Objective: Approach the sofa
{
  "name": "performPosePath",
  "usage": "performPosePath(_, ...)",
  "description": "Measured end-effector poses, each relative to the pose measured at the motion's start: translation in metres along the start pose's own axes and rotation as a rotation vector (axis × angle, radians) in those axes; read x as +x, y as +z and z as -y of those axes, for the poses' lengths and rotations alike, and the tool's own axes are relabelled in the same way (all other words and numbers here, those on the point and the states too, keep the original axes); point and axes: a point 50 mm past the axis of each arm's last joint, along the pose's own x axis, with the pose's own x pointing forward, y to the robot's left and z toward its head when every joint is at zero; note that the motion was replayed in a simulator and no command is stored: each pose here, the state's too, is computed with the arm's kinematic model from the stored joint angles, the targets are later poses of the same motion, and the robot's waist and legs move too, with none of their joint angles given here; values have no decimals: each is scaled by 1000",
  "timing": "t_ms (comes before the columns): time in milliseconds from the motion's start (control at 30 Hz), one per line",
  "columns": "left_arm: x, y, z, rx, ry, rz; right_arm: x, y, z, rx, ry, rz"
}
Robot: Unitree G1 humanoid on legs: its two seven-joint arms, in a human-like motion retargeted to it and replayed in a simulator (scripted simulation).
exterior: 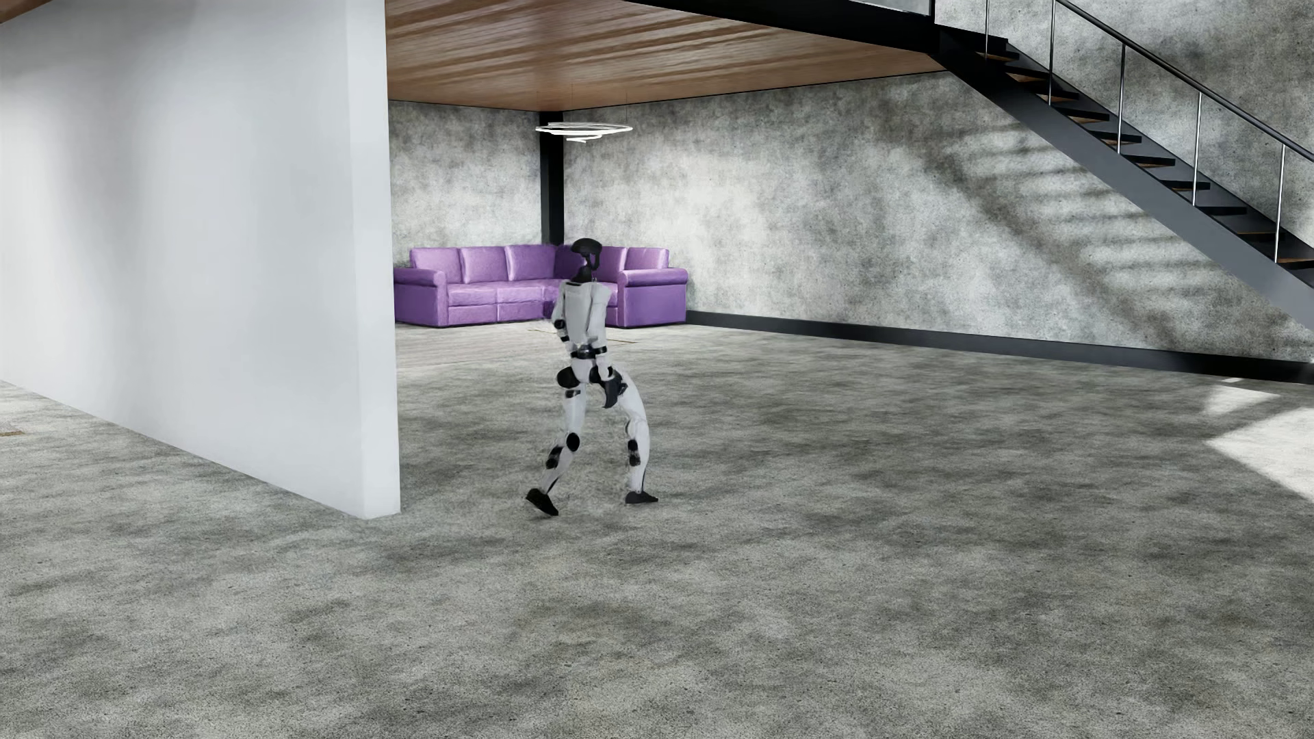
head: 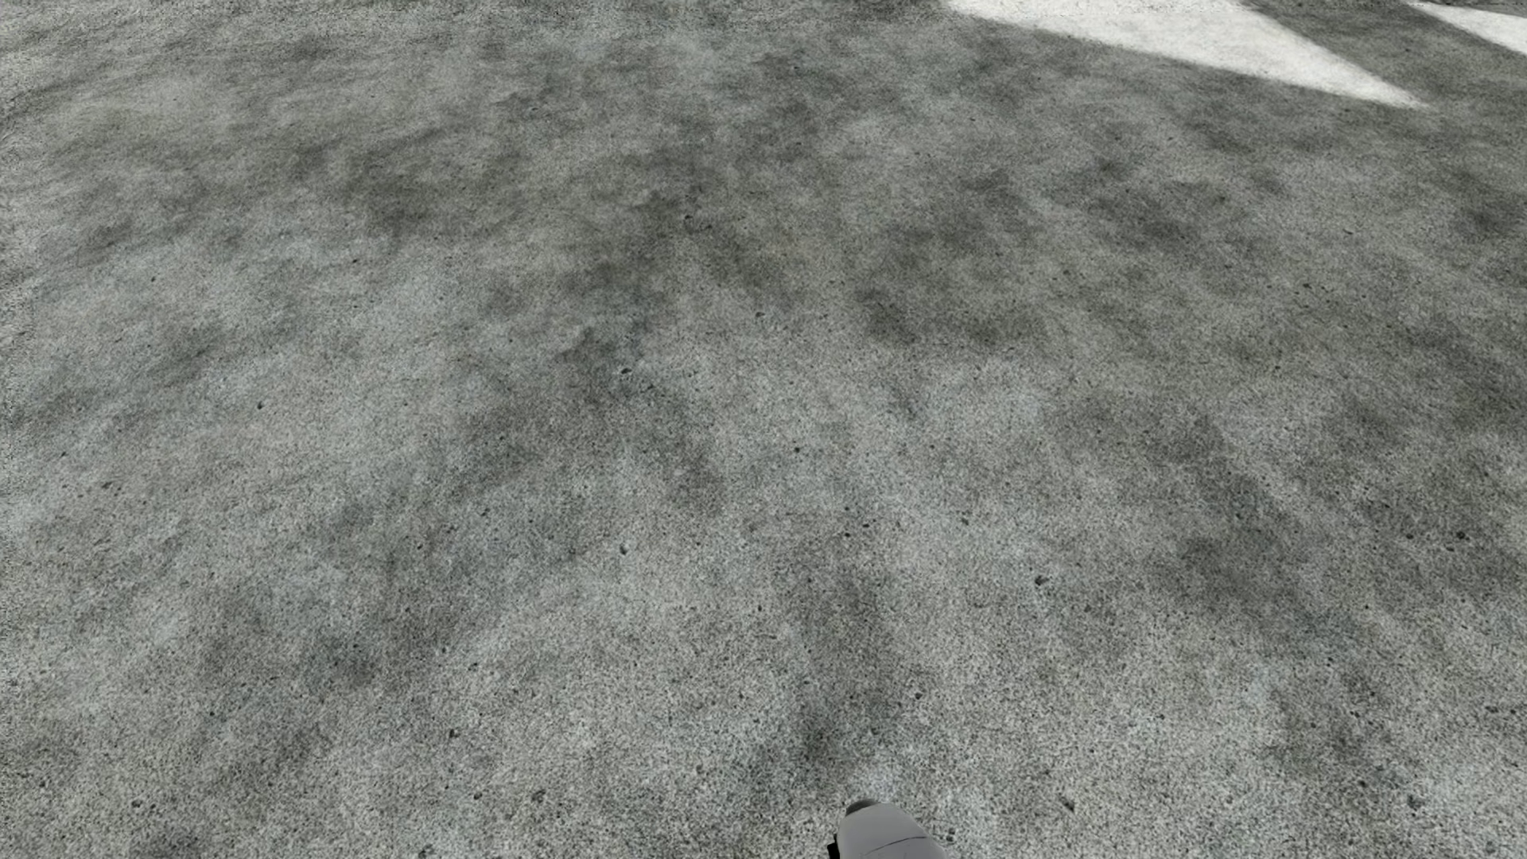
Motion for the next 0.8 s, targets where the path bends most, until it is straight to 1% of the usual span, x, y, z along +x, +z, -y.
performPosePath(33, 0, -10, 21, 21, -63, -45, 1, -5, -1, -34, 13, -31)
performPosePath(133, -2, -14, 44, 71, -143, -63, 5, 6, -12, -35, 40, -13)
performPosePath(167, -3, -24, 52, 54, -155, -113, 6, 14, -15, -38, 46, 16)
performPosePath(267, -20, -53, 70, 62, -210, -188, 3, 43, -16, -57, 56, 154)
performPosePath(333, -32, -73, 73, 76, -229, -246, 1, 65, -1, -81, 21, 236)
performPosePath(400, -50, -103, 75, 65, -235, -351, 2, 80, 11, -113, -4, 275)
performPosePath(433, -61, -119, 79, 60, -243, -413, 3, 81, 15, -111, -15, 272)
performPosePath(500, -73, -136, 86, 119, -295, -480, 5, 74, 15, -61, -24, 240)
performPosePath(533, -71, -135, 86, 151, -307, -483, 7, 62, 11, -54, -15, 193)
performPosePath(600, -58, -121, 78, 96, -254, -438, 9, 59, 4, -92, 12, 169)
performPosePath(633, -47, -106, 71, 96, -235, -382, 9, 54, 0, -95, 22, 155)
performPosePath(700, -23, -63, 55, 86, -183, -215, 7, 47, -12, -106, 55, 139)
performPosePath(733, -16, -42, 43, 41, -131, -133, 7, 43, -12, -106, 56, 131)
performPosePath(800, -2, 3, 16, 7, -45, 23, 4, 36, -15, -97, 62, 118)
